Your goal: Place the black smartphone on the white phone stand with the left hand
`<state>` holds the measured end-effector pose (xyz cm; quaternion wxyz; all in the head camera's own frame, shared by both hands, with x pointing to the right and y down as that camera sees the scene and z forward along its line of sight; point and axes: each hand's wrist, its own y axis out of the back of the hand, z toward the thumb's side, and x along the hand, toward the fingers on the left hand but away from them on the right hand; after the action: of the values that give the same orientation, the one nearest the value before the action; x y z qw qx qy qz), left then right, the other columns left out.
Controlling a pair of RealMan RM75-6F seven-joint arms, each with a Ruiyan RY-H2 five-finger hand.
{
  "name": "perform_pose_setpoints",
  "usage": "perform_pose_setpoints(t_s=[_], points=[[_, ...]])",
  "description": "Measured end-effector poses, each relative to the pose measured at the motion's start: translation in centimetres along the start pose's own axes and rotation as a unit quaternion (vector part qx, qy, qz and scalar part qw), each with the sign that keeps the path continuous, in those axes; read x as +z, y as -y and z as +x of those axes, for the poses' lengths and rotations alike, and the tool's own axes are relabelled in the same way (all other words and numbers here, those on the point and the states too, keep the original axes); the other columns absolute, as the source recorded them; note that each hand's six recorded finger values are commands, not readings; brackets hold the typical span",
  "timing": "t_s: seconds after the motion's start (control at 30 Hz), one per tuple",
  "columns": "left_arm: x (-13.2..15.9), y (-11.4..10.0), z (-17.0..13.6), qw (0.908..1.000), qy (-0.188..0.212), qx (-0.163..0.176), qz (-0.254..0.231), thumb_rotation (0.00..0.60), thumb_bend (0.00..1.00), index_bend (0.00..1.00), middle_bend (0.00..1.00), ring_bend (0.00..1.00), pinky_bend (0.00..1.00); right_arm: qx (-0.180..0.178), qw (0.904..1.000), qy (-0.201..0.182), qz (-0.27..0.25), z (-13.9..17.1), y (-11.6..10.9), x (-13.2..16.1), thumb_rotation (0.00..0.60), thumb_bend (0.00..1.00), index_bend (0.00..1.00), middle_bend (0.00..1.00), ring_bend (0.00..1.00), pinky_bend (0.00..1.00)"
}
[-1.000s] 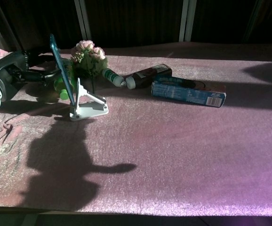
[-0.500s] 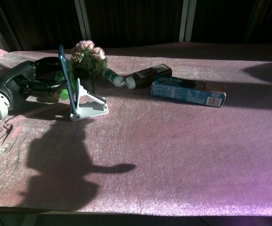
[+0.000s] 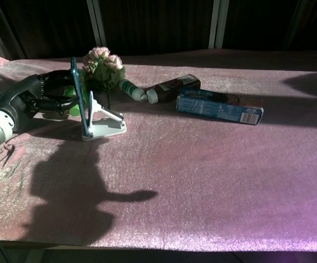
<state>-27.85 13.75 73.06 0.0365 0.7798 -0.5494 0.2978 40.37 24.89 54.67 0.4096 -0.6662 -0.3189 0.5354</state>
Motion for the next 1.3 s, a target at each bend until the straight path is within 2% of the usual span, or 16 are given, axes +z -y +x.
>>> perform_pose_setpoints(t_s=[0.17,0.27,0.33,0.4,0.5,0.97,1.07,1.1,1.2,1.3], points=[[-0.10,0.19,0.03,1.0000,0.001,-0.005,0.006,0.600,0.43,0.82,1.00,0.66,0.15,-0.001,1.0000,0.001,0.000,0.00,-0.03,-0.05,0.600,0.24,0.00,0.00,0.00,0.00],[-0.18,0.27,-0.04,0.9999,0.001,-0.008,0.010,0.600,0.41,0.78,1.00,0.61,0.13,-0.002,1.0000,0.001,-0.001,0.02,-0.06,-0.05,0.600,0.24,0.00,0.00,0.00,0.00],[-0.25,0.31,-0.06,0.9999,0.002,-0.009,0.013,0.600,0.39,0.73,0.96,0.57,0.12,-0.002,1.0000,0.001,-0.001,0.04,-0.06,-0.05,0.600,0.24,0.00,0.00,0.00,0.00],[-0.32,0.34,-0.07,0.9998,0.003,-0.009,0.016,0.600,0.38,0.65,0.87,0.50,0.10,-0.001,1.0000,0.000,0.000,0.04,-0.05,-0.04,0.600,0.24,0.00,0.00,0.00,0.00],[-0.35,0.34,-0.03,0.9999,0.004,-0.007,0.013,0.600,0.37,0.59,0.77,0.44,0.08,-0.001,1.0000,0.001,0.000,0.04,-0.04,-0.06,0.600,0.24,0.00,0.00,0.00,0.00],[-0.54,0.39,0.09,0.9998,0.004,-0.010,0.018,0.600,0.35,0.38,0.56,0.30,0.03,-0.003,1.0000,0.002,-0.001,0.11,-0.15,-0.15,0.600,0.24,0.00,0.00,0.00,0.00],[-0.53,0.44,0.07,0.9997,0.004,-0.013,0.019,0.600,0.35,0.26,0.47,0.24,0.02,-0.003,1.0000,0.002,-0.001,0.11,-0.16,-0.15,0.600,0.24,0.00,0.00,0.00,0.00],[-0.53,0.47,0.06,0.9997,0.004,-0.014,0.019,0.600,0.35,0.18,0.41,0.20,0.02,-0.003,1.0000,0.002,-0.001,0.10,-0.17,-0.15,0.600,0.24,0.00,0.00,0.00,0.00],[-0.56,0.50,0.06,0.9997,0.003,-0.016,0.020,0.600,0.34,0.05,0.25,0.11,0.00,-0.003,1.0000,0.002,-0.001,0.13,-0.16,-0.15,0.600,0.24,0.00,0.00,0.00,0.00],[-0.61,0.41,0.09,0.9996,0.001,-0.015,0.022,0.600,0.33,0.00,0.13,0.05,0.00,-0.003,1.0000,0.002,-0.001,0.13,-0.16,-0.17,0.600,0.24,0.00,0.00,0.00,0.00]])
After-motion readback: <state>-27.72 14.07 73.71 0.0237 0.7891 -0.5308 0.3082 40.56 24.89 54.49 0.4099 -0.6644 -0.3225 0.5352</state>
